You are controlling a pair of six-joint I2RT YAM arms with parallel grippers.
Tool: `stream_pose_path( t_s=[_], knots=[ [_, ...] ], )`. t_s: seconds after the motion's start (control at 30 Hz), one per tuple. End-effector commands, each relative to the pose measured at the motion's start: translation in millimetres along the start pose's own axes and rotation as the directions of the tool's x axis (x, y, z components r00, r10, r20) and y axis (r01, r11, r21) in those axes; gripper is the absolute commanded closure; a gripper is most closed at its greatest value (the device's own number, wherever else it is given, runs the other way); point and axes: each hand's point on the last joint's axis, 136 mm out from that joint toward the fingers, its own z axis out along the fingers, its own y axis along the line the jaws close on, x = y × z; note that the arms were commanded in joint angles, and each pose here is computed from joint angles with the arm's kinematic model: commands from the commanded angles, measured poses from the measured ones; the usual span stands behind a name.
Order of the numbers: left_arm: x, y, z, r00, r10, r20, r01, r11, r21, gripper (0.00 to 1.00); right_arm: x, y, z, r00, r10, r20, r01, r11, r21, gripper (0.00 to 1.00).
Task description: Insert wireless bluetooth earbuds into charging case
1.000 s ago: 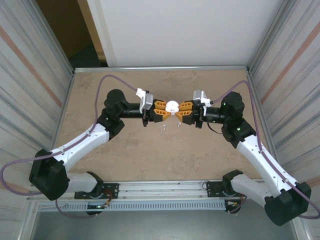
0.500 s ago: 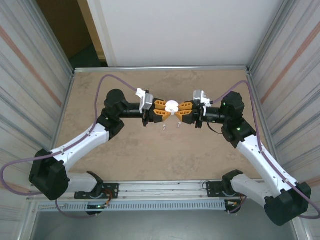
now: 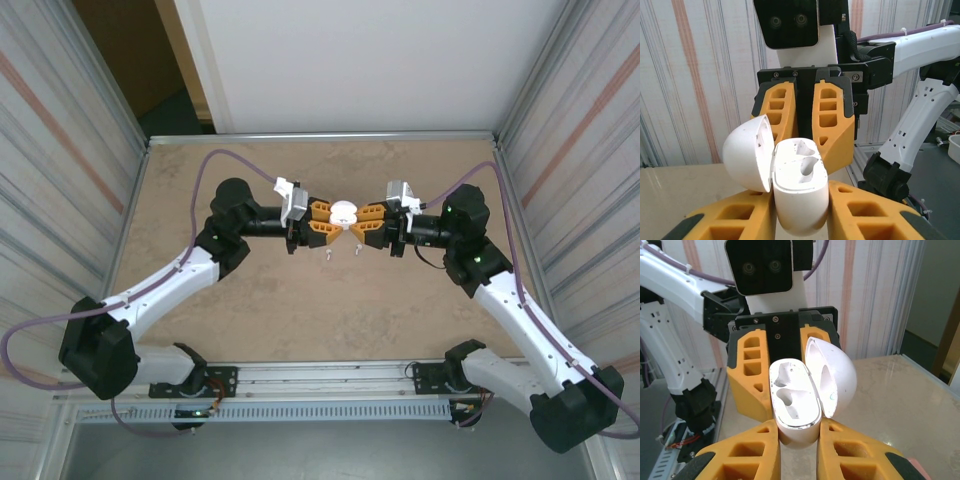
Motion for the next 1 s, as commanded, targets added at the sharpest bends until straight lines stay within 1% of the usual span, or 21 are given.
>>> stream_pose_path(
  t_s=[0.0,0.3,0.4,0.5,0.57,0.7,0.83,0.97],
  knots=[
    [-13,-6,3,0.999,0.043,0.018,-0.044,0.998,0.038,0.75,-21,4,-3,0.997,-0.064,0.034,0.063,0.998,0.013,0.81],
    [-15,-8,5,0.998,0.050,0.024,-0.051,0.998,0.047,0.85,-14,0,1,0.999,-0.042,0.015,0.042,0.999,0.013,0.80],
    [-14,-8,5,0.999,0.049,0.024,-0.050,0.998,0.044,0.86,-13,-1,1,0.999,-0.039,0.010,0.039,0.999,0.015,0.77],
    [-14,-7,4,0.998,0.055,0.026,-0.056,0.998,0.031,0.86,-13,0,-1,0.999,-0.041,0.007,0.041,0.999,0.022,0.67],
    [-14,-7,4,0.998,0.055,0.029,-0.056,0.998,0.028,0.86,-12,1,-3,0.999,-0.044,0.003,0.044,0.999,0.033,0.60],
    [-14,-4,3,0.998,0.060,0.031,-0.060,0.998,0.005,0.88,-6,-4,-10,0.999,-0.033,-0.010,0.033,0.996,0.082,0.49],
    [-14,1,-4,0.997,0.060,0.040,-0.059,0.998,-0.025,0.89,7,-12,-18,1.000,0.010,-0.024,-0.006,0.987,0.158,0.37],
    [-13,8,-17,0.997,0.054,0.049,-0.050,0.996,-0.076,0.91,27,-26,-27,0.995,0.093,-0.038,-0.080,0.962,0.262,0.24]
  ],
)
